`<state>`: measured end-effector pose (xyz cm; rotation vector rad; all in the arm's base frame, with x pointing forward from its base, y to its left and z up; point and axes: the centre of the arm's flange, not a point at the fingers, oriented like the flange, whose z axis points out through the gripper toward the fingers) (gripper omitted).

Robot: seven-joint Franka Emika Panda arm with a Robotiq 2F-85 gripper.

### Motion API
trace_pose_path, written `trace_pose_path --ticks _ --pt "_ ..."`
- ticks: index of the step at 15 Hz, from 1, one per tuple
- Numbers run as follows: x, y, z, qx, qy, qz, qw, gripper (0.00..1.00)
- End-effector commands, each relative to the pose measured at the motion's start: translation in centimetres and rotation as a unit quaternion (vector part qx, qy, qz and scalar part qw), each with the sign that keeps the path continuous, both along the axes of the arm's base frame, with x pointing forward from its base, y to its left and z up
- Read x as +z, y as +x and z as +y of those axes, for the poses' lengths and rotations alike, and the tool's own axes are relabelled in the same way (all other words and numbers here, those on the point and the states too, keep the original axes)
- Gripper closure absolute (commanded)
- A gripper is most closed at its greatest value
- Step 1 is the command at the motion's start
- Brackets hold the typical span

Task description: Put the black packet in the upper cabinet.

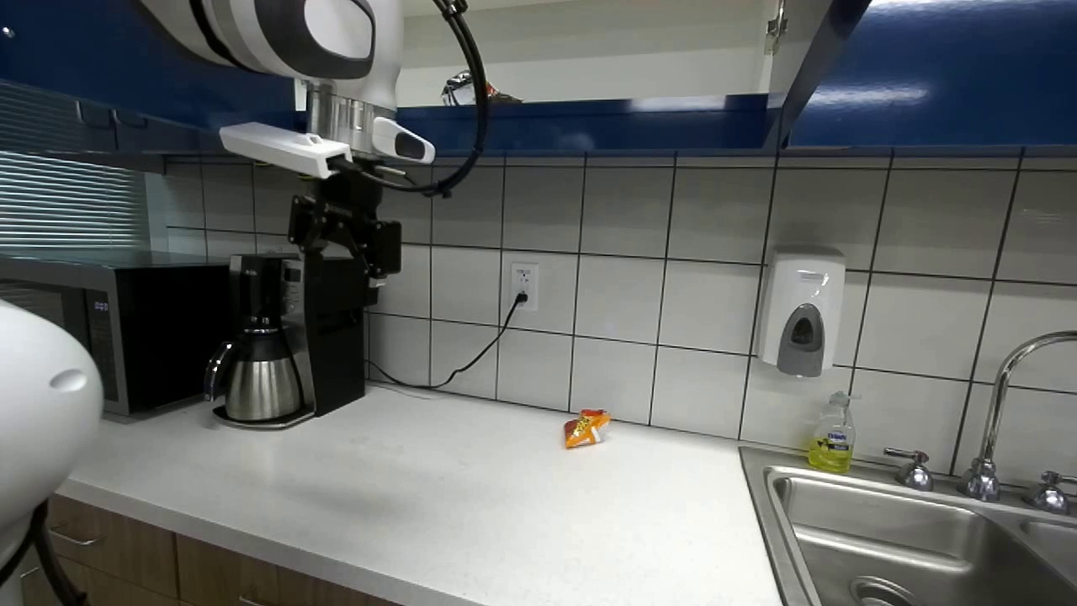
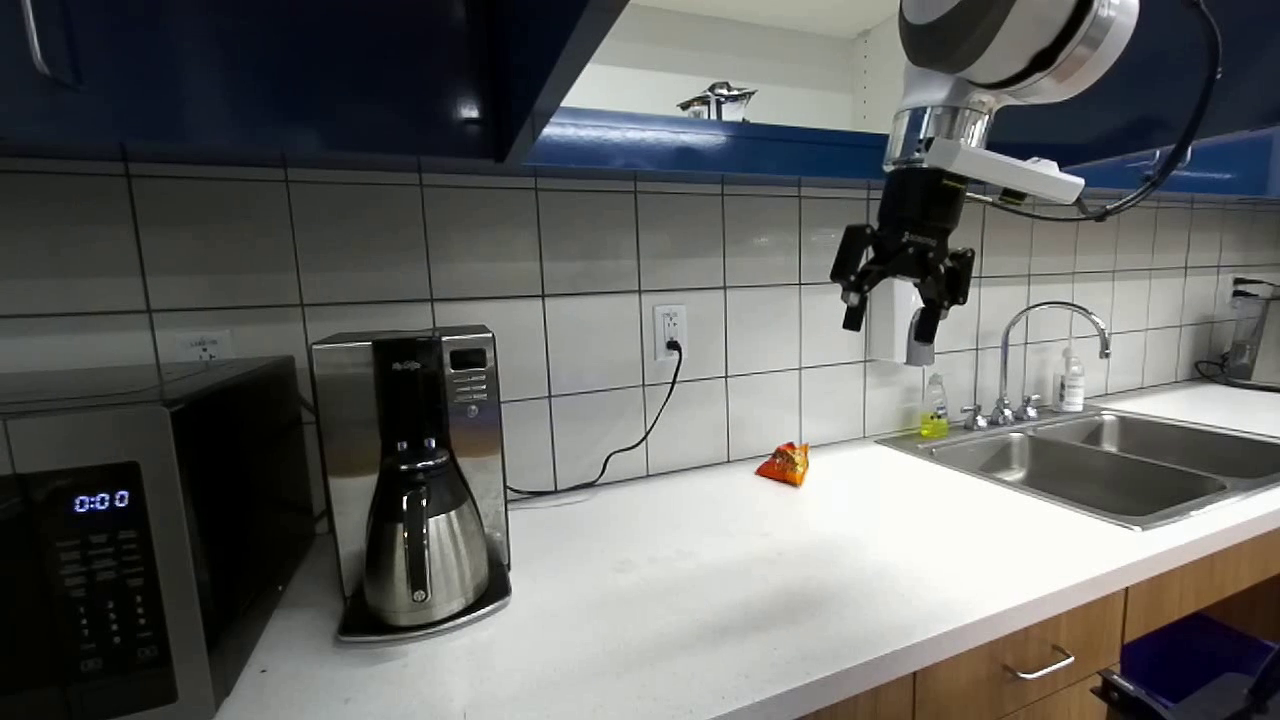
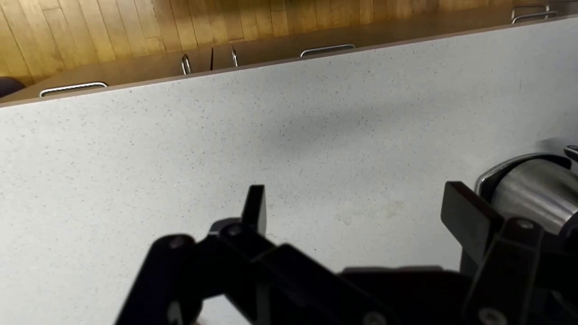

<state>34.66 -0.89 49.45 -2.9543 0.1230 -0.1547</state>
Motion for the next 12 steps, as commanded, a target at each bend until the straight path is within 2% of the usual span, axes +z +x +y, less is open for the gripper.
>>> trace_pose_path --ticks 1,2,3,12 --pt "-1.44 -0.3 0.04 -0.001 -0.012 0.003 0.9999 0.0" --pt "-1.66 -0.35 0.18 -0.002 -0.015 0.005 0.9999 0.0" --pt "-0.93 -0.06 0.07 0.001 -0.002 0.01 0.9999 0.0" --pt "-1.36 -0.11 0.17 0.002 -0.003 0.012 0.9999 0.0"
